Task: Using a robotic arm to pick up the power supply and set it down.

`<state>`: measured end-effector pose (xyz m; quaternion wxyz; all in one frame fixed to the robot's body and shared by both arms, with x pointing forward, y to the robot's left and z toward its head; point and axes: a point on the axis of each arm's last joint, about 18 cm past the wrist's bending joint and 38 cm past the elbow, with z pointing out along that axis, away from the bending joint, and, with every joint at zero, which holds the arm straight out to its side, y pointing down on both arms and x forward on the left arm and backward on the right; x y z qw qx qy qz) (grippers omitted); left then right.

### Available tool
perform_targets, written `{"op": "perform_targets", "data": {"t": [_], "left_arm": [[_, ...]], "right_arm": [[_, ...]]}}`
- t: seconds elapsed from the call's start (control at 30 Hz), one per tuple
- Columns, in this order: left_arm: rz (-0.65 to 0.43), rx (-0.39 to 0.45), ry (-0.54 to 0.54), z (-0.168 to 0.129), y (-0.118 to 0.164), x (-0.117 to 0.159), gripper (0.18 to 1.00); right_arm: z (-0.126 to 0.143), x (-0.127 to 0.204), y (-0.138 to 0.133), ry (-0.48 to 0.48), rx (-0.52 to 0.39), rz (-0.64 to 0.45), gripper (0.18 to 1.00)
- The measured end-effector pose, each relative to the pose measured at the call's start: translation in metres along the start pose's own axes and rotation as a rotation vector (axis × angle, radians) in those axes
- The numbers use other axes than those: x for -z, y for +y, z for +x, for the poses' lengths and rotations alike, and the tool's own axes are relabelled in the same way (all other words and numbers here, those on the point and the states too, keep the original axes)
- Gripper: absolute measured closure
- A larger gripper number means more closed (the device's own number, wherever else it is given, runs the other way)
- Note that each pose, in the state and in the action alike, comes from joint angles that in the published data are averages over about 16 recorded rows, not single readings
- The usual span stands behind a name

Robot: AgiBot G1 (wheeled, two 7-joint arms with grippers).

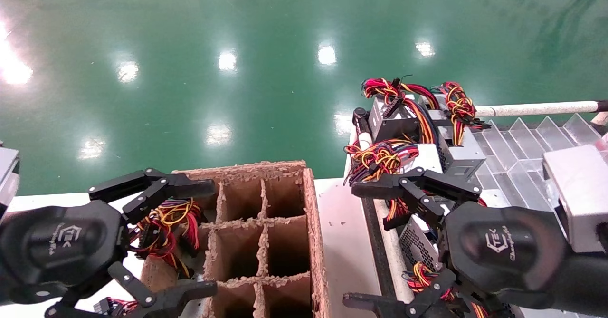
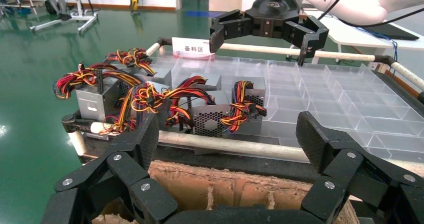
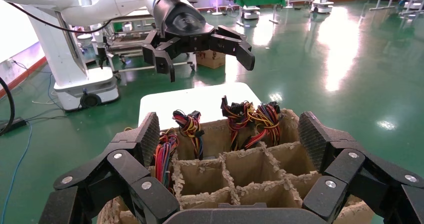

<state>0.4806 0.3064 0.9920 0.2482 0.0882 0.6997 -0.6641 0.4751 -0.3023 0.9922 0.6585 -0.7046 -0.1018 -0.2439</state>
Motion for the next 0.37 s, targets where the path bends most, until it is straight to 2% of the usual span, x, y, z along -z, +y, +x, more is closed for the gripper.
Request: {"op": "perform_targets", "data": {"t": [0.37], "left_arm": [[0.0,0.0,0.0,0.0,0.0,0.0,0.184]], "right_arm": [[0.0,0.0,0.0,0.0,0.0,0.0,0.178]]}}
